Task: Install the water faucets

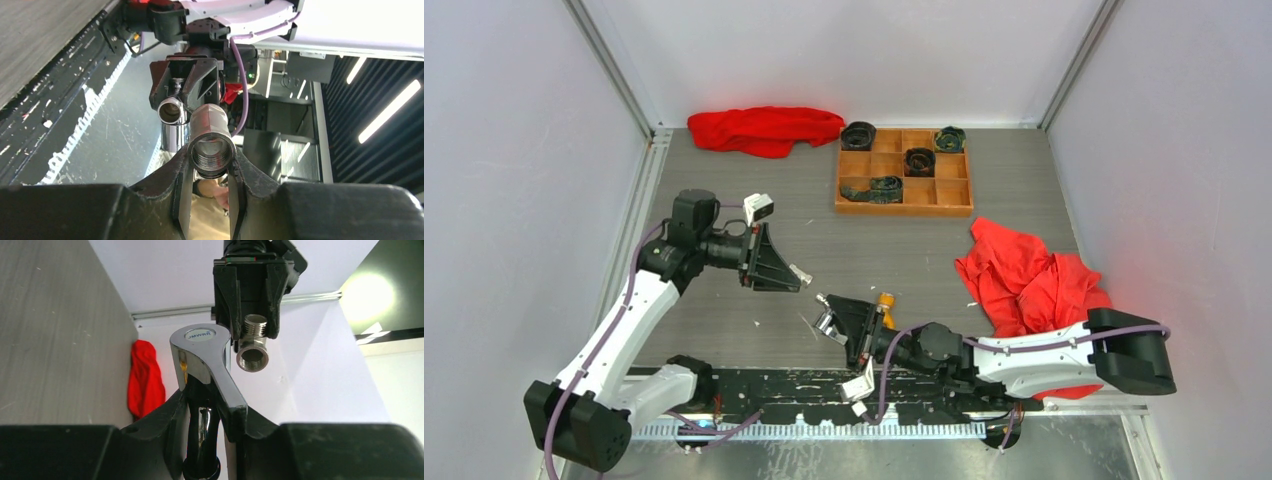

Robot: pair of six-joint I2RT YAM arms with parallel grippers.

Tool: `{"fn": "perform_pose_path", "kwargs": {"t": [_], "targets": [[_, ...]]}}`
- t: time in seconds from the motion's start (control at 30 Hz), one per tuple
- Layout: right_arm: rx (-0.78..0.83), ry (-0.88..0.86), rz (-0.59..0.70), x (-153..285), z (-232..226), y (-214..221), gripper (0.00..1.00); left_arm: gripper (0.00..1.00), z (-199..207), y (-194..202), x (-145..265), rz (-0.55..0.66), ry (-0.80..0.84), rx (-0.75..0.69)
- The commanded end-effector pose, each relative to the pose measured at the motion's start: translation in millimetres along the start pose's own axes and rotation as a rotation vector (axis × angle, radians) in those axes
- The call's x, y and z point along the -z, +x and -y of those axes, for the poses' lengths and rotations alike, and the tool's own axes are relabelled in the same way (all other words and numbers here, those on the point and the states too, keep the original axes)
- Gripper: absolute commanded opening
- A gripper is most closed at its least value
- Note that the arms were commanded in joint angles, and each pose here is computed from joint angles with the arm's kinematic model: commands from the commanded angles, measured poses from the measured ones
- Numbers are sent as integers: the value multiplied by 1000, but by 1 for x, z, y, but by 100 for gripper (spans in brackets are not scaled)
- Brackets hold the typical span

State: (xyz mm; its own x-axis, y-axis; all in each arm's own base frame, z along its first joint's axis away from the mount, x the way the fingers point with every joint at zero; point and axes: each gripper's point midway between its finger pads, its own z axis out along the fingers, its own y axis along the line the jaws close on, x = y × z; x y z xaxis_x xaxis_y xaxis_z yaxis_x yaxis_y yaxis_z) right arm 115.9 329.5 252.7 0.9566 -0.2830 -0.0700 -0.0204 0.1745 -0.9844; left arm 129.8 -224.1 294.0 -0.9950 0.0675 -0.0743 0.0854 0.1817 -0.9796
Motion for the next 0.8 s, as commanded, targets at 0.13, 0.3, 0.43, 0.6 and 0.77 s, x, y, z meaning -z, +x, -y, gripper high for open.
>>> {"fn": "perform_pose_path", "kwargs": {"t": [0.13,0.3,0.43,0.6,0.77], "targets": [[139,230,-1,-4,74,-11,0,0,26,19,8,-103,128,-52],[162,240,8,-6,83,-15,0,0,23,18,8,-111,130,-40],[178,248,10,-8,88,-16,0,0,22,18,7,-111,128,-35],[188,247,17,-13,90,-19,0,0,21,20,8,-111,128,-32],[189,240,17,-17,88,-19,0,0,21,21,8,-116,131,-28]]}}
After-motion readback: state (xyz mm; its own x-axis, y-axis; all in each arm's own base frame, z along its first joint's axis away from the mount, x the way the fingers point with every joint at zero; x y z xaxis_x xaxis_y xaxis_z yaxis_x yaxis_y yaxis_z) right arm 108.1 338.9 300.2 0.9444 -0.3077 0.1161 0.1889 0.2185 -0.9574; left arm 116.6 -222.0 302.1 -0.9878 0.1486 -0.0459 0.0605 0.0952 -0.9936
